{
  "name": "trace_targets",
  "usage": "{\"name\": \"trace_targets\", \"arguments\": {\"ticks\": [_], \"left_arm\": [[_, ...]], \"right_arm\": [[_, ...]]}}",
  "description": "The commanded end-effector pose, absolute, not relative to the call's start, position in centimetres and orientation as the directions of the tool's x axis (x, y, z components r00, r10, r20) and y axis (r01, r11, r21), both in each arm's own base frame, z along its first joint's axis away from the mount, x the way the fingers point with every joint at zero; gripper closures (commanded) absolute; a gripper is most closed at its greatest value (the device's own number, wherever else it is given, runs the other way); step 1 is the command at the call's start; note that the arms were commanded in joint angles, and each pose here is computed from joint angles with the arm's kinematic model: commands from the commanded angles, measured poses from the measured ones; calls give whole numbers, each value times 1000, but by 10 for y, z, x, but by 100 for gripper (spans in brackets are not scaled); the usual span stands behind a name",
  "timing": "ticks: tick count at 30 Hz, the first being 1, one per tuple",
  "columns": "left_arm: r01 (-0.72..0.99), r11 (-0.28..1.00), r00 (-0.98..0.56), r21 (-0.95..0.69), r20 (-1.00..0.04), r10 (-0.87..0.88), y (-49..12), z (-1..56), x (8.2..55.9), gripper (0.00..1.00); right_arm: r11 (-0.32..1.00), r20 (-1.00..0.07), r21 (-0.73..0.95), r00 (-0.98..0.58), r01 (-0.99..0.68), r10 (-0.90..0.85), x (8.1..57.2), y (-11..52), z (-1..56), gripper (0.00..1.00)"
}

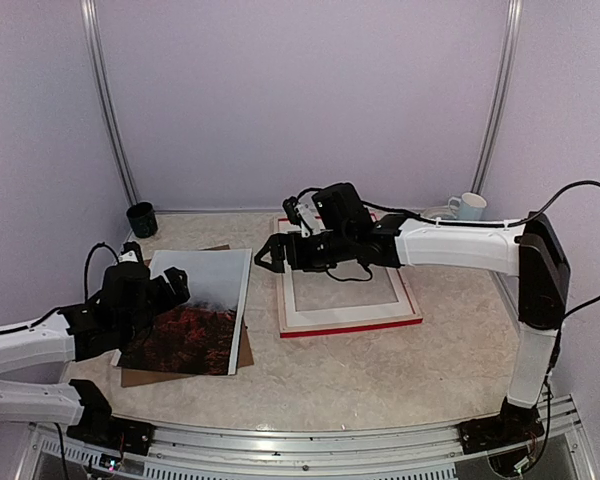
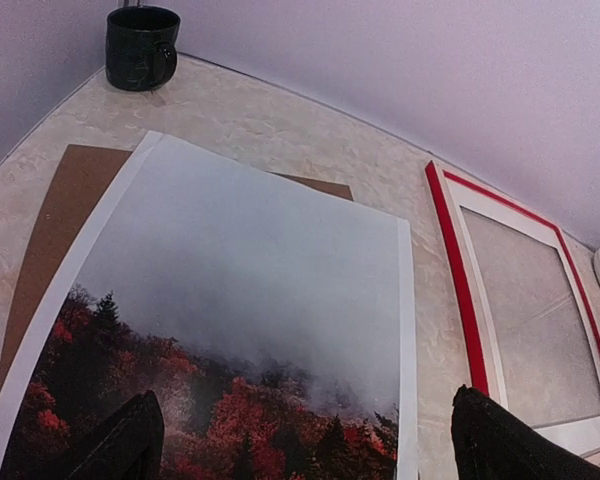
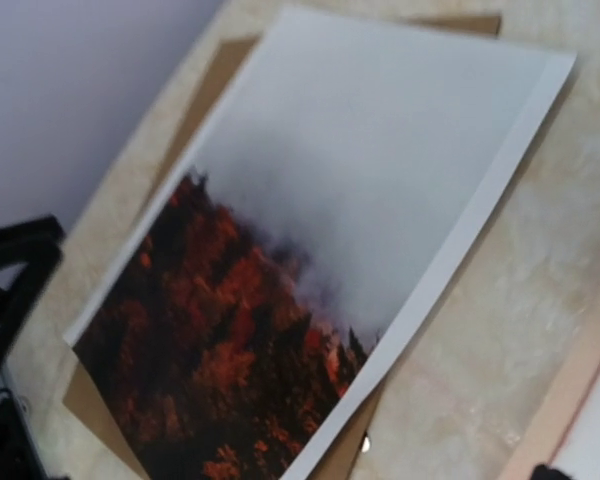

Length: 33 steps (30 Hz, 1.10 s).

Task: Put the photo into the frame
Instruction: Pick up the photo from the backboard.

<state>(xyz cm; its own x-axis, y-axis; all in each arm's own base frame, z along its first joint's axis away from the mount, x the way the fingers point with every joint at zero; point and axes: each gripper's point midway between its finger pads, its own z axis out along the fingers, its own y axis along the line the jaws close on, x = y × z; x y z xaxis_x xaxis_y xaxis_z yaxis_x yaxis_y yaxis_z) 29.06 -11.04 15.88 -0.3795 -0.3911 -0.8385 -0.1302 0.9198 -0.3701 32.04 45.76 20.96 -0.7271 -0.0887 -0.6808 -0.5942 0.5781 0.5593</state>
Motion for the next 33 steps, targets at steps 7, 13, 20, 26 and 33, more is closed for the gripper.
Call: {"name": "trace_targets", "arguments": {"ticks": [7,13,20,26,33], "left_arm": [[-113,925,-273,-362,-884,-379,-102,155,293,1],[-20,931,-274,-364,-894,-355,-113,153,290,1],[45,921,-290,-386,-887,-358,-120,150,289,1],[105,892,-362,-439,-853,-377,-130,138,297,1],[156,871,-472,-466,-810,-349,-149,114,304,1]], "right_arm": [[609,-567,604,-814,-514,-125,319,499,171,1],[598,-502,634,-849,-490,-164,311,532,142,3],[587,-423,683,-891,-435,-168,308,553,112,6],[600,-401,682,-900,-418,-171,308,555,98,6],[586,-360,708,-916,-393,-179,304,559,81,8]]}}
